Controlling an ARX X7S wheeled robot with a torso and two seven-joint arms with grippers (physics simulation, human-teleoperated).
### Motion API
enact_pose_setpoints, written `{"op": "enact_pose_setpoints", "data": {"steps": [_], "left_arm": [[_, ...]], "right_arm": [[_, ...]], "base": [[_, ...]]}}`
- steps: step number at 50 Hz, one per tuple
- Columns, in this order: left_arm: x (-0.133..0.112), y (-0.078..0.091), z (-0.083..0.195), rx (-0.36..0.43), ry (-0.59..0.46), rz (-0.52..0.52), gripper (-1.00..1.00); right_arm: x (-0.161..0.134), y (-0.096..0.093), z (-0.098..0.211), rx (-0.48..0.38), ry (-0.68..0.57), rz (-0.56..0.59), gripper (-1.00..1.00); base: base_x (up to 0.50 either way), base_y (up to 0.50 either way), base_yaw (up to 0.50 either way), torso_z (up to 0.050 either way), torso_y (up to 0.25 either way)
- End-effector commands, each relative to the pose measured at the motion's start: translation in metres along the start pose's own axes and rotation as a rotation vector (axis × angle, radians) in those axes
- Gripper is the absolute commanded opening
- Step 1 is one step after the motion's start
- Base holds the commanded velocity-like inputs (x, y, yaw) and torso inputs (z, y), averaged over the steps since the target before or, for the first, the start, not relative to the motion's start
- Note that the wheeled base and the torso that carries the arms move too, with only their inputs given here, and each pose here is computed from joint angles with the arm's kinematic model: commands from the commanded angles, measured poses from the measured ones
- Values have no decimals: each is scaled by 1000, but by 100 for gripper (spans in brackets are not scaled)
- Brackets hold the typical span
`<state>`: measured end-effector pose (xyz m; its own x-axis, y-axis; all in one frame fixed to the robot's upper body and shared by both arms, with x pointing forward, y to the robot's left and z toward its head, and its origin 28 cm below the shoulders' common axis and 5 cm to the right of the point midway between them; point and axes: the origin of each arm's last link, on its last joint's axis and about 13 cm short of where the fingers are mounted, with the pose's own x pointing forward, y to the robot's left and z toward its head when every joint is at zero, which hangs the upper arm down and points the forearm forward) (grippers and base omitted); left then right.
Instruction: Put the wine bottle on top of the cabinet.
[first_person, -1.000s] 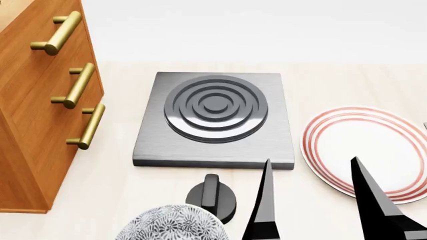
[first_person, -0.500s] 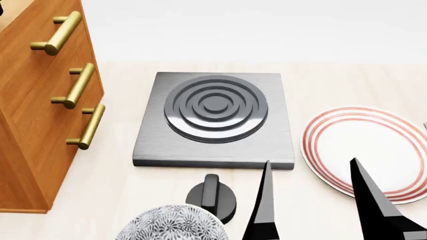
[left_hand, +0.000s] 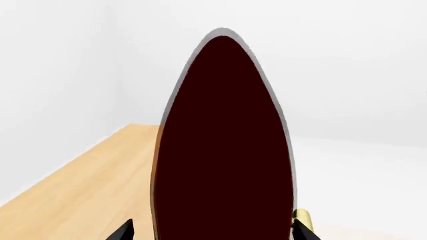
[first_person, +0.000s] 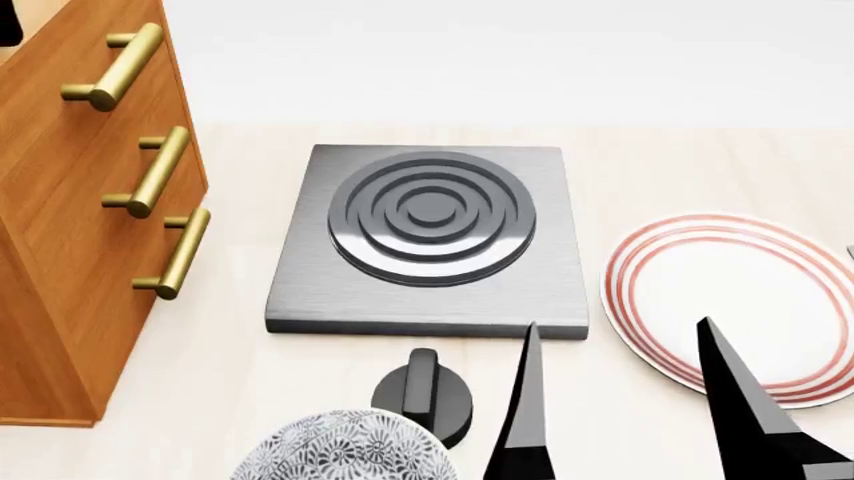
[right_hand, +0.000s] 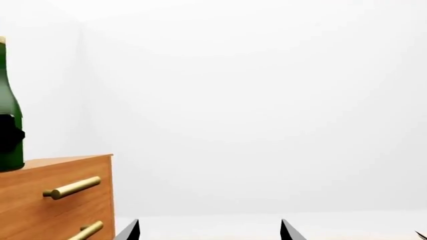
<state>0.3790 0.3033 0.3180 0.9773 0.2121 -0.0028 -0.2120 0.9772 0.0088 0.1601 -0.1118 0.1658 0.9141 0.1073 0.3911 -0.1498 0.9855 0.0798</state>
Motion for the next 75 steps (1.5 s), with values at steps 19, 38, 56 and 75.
{"op": "enact_pose_setpoints", "data": {"steps": [19,38,56,75], "left_arm": [[2,-3,0,11,-43,25,100],[-26,1,3,35,-163,-2,100],[-72,5,-2,195,-395,32,100],[-154,-23,-24,159,-569,-141,100]], "right_arm": [[0,0,0,2,-3,2,100],[0,2,-1,1,2,10,100],[0,4,-2,1,6,20,100],[1,5,-1,4,-1,24,100]], "base": [[0,0,0,0,0],[0,0,0,0,0],[0,0,0,0,0],[0,0,0,0,0]]}}
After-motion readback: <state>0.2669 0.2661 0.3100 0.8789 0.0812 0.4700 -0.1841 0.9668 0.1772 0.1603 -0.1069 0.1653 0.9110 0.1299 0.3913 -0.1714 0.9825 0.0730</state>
